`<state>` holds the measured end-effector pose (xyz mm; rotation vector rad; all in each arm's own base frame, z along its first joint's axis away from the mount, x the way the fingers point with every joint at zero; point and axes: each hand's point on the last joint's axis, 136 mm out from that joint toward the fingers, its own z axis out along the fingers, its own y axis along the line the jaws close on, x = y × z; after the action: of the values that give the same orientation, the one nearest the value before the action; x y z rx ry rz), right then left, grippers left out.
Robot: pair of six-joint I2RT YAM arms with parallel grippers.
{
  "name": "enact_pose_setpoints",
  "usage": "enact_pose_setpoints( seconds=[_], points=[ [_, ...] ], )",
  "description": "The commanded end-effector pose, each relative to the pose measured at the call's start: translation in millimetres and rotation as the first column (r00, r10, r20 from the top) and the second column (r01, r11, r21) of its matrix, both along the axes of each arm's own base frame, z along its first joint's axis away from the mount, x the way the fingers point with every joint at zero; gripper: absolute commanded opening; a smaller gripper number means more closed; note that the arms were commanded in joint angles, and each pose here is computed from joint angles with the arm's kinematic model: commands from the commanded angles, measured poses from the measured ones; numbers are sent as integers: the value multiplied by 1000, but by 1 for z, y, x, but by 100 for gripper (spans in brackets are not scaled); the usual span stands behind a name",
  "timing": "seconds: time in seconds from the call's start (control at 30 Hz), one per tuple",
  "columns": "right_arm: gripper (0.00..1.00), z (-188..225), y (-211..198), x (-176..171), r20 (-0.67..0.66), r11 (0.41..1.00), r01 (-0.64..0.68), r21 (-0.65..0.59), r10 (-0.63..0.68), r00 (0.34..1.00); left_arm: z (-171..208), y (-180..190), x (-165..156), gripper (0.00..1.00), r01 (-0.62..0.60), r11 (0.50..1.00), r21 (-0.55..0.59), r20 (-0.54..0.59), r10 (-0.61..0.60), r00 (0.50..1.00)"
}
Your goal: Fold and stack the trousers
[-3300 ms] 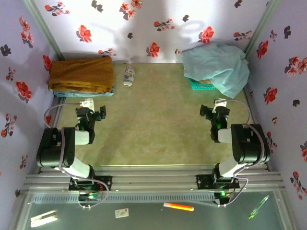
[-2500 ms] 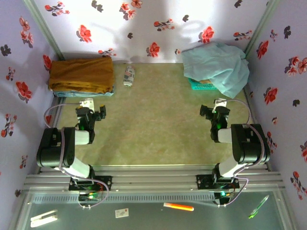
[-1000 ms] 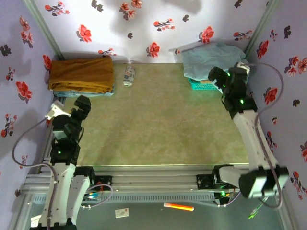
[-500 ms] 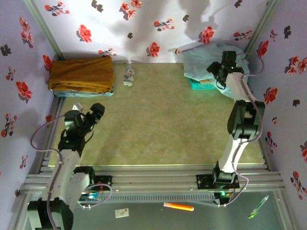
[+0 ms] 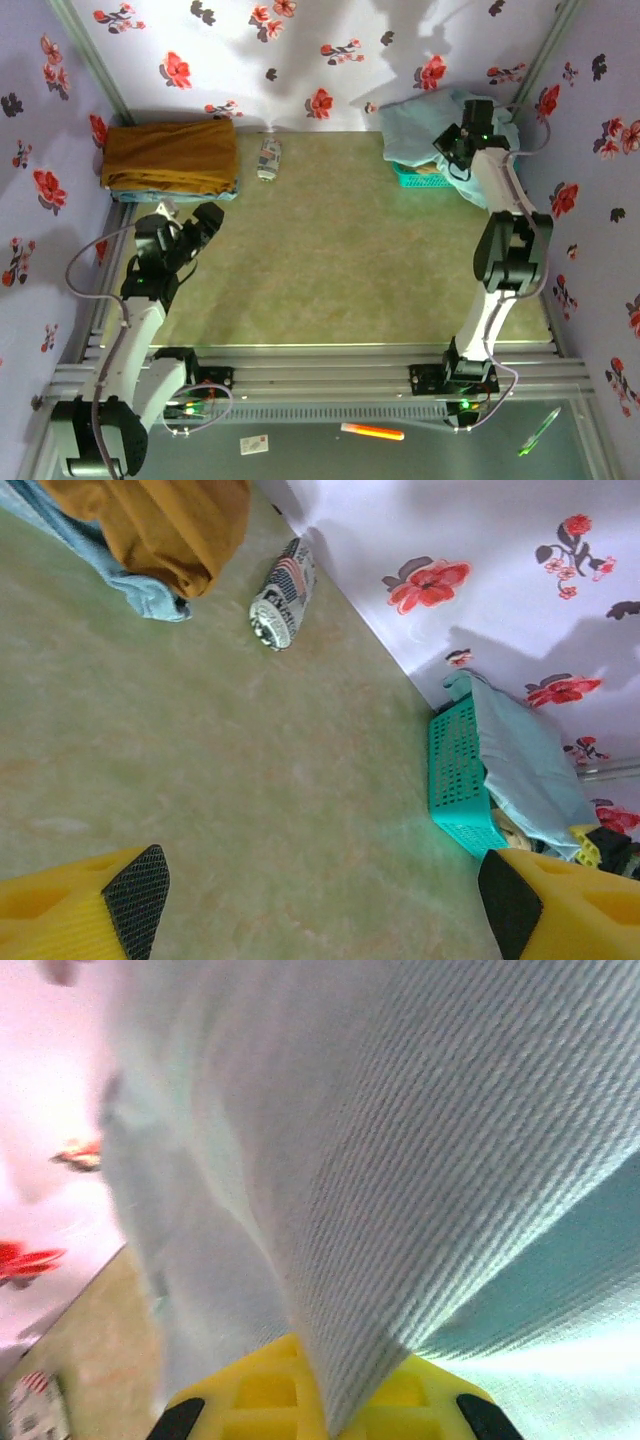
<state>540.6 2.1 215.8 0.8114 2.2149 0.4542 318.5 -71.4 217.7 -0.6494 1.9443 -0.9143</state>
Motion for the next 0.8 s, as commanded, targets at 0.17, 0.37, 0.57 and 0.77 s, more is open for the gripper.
enact_pose_setpoints(
  seconds=[0.17, 0.37, 0.57, 0.77],
  points=[
    [0, 146, 47, -53, 269, 981, -159, -107, 183, 946, 40, -21, 2, 80, 80, 997, 16, 94, -81, 992],
    [0, 216, 86, -107, 414, 955, -264, -133, 295, 861, 51, -33, 2, 77, 113, 993, 31, 118, -116, 986],
    [0, 290, 132, -190, 547, 903, -369, -221, 428, 720, 68, -40, -1, 75, 140, 988, 70, 144, -149, 978],
    [0, 322, 187, -281, 636, 804, -554, -215, 546, 546, 84, -40, -9, 75, 135, 989, 64, 178, -144, 973]
  ],
)
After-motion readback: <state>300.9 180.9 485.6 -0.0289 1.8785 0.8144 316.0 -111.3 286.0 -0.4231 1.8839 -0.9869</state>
